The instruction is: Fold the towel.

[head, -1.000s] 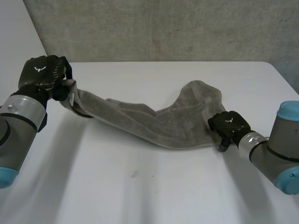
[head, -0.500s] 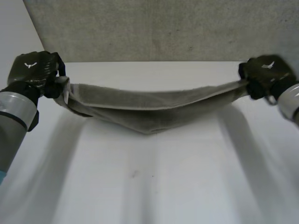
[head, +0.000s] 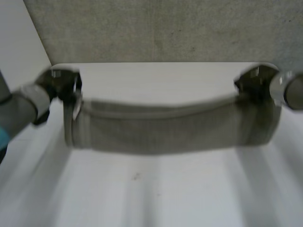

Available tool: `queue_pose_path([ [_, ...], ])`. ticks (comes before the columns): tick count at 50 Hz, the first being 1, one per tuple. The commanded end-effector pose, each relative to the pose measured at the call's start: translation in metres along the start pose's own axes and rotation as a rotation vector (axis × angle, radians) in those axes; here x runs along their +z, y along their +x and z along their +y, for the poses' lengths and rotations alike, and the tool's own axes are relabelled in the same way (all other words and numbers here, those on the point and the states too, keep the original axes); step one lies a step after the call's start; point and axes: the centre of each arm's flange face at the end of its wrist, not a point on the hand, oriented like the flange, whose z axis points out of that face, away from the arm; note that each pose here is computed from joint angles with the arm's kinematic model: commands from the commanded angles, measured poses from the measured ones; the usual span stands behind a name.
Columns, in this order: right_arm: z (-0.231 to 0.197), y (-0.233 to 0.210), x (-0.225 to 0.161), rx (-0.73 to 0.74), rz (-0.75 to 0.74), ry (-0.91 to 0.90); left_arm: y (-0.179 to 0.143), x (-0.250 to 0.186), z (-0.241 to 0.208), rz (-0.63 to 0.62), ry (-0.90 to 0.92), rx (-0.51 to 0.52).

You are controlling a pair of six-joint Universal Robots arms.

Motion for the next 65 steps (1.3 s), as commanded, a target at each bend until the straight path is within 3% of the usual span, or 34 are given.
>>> queue_pose_path([
  [1,-0.096,0.088,-0.003,0.149,0.402,0.554,-0.029,0.014,-0.137,-0.088,0.527,-0.056],
  [5,-0.122,0.109,-0.028,0.183,0.491,0.736,-0.047,0.005,-0.181,-0.123,0.770,-0.159],
  [9,-0.117,0.102,-0.027,0.180,0.456,0.696,-0.049,0.008,-0.179,-0.106,0.791,-0.201],
  [14,-0.094,0.074,-0.015,0.180,0.337,0.556,-0.042,0.025,-0.133,-0.093,0.633,-0.239],
  [17,-0.064,0.040,0.002,0.164,0.202,0.431,-0.028,0.038,-0.071,-0.071,0.470,-0.269],
  [25,-0.003,-0.029,0.036,0.112,0.013,0.283,-0.008,0.052,0.029,-0.017,0.301,-0.278],
  [27,0.011,-0.042,0.042,0.106,-0.007,0.249,0.001,0.053,0.067,0.010,0.221,-0.252],
  [30,0.038,-0.065,0.050,0.087,-0.059,0.166,0.005,0.052,0.081,0.027,0.179,-0.229],
  [32,0.045,-0.068,0.046,0.087,-0.069,0.137,0.012,0.039,0.101,0.062,0.086,-0.152],
  [36,0.037,-0.063,0.018,0.085,-0.066,0.134,0.008,0.020,0.096,0.060,0.035,-0.092],
  [38,0.023,-0.052,-0.015,0.081,-0.051,0.138,-0.002,-0.003,0.087,0.032,-0.002,-0.062],
  [44,0.024,-0.032,-0.062,0.112,-0.069,0.038,-0.012,-0.036,0.075,0.000,-0.040,-0.055],
  [46,0.026,-0.024,-0.090,0.074,-0.094,-0.034,-0.013,-0.060,0.062,0.000,-0.042,-0.063],
  [50,0.025,-0.023,-0.102,-0.022,-0.113,-0.051,-0.016,-0.072,0.056,0.011,-0.038,-0.073],
  [55,0.025,-0.022,-0.081,-0.075,-0.097,-0.022,-0.015,-0.066,0.056,0.043,-0.017,-0.076],
  [61,0.022,-0.029,-0.030,-0.108,-0.102,-0.004,-0.006,-0.021,0.061,0.100,0.019,-0.050],
  [65,0.017,-0.036,0.007,-0.138,-0.072,-0.021,-0.012,0.019,0.065,0.050,0.017,-0.061],
])
